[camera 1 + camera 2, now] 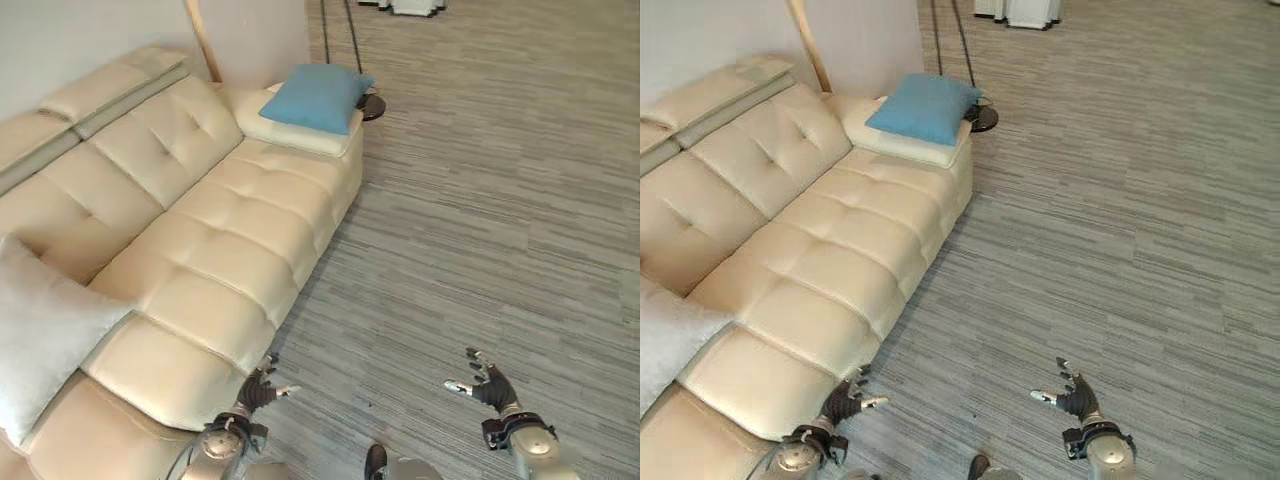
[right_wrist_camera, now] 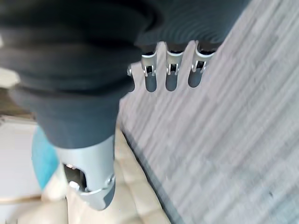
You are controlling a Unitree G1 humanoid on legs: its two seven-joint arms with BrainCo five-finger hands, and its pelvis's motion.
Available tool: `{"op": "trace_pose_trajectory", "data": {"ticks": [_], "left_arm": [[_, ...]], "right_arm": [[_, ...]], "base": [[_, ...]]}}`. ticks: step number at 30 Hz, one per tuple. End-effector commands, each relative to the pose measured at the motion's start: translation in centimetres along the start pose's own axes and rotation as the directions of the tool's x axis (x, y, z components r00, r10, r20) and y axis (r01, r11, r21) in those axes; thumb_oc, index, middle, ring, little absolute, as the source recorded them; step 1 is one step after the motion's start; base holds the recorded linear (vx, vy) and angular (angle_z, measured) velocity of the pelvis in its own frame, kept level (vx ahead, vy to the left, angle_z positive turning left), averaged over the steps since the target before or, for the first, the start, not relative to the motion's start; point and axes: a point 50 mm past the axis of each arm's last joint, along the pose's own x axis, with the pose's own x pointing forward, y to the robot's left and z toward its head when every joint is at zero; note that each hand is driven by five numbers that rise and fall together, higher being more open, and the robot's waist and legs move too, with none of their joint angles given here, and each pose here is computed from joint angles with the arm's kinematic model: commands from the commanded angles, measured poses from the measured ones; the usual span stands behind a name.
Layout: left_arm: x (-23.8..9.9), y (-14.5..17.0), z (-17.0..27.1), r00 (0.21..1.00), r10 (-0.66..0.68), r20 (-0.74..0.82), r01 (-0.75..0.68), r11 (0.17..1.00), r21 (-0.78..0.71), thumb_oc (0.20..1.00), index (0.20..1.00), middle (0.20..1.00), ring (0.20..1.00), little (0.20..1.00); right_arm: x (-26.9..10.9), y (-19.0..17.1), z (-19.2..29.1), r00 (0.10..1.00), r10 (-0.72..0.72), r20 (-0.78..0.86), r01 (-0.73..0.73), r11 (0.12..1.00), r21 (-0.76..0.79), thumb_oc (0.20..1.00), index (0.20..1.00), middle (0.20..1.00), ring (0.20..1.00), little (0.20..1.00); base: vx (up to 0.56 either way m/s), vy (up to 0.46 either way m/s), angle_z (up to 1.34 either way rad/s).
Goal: Pick up all the scattered cushions and arrange them neatly on the sofa.
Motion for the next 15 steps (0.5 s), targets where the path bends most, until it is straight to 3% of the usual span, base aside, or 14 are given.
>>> {"op": "trace_pose_trajectory", "data": {"ticks": [1, 8, 12, 15], "left_arm": [[0.3, 1.7, 1.7, 0.996, 0.024, 0.081, -0.029, 0.998, 0.056, 1.0, 1.0, 1.0, 1.0, 1.0], [0.0, 2.2, 1.1, 0.997, 0.056, 0.052, -0.058, 0.997, 0.046, 1.0, 1.0, 1.0, 1.0, 1.0], [0.0, 2.6, 0.8, 0.995, 0.087, 0.04, -0.088, 0.995, 0.035, 1.0, 1.0, 1.0, 1.0, 1.0], [0.0, 2.8, 0.7, 0.995, 0.092, 0.033, -0.094, 0.995, 0.035, 1.0, 1.0, 1.0, 1.0, 1.0]], "right_arm": [[0.2, 0.3, 1.1, 0.998, 0.018, 0.068, -0.017, 1.0, -0.016, 1.0, 1.0, 1.0, 1.0, 1.0], [0.2, 0.7, 0.9, 0.998, 0.024, 0.061, -0.023, 1.0, -0.02, 1.0, 1.0, 1.0, 1.0, 1.0], [0.2, 1.0, 0.9, 0.998, 0.034, 0.059, -0.033, 0.999, -0.02, 1.0, 1.0, 1.0, 1.0, 1.0], [0.1, 1.6, 0.7, 0.997, 0.056, 0.052, -0.055, 0.998, -0.023, 1.0, 1.0, 1.0, 1.0, 1.0]], "base": [[0.32, -0.078, -0.67], [0.31, 0.015, -0.54], [0.63, 0.218, -0.66], [0.31, 0.176, -0.31]]}}
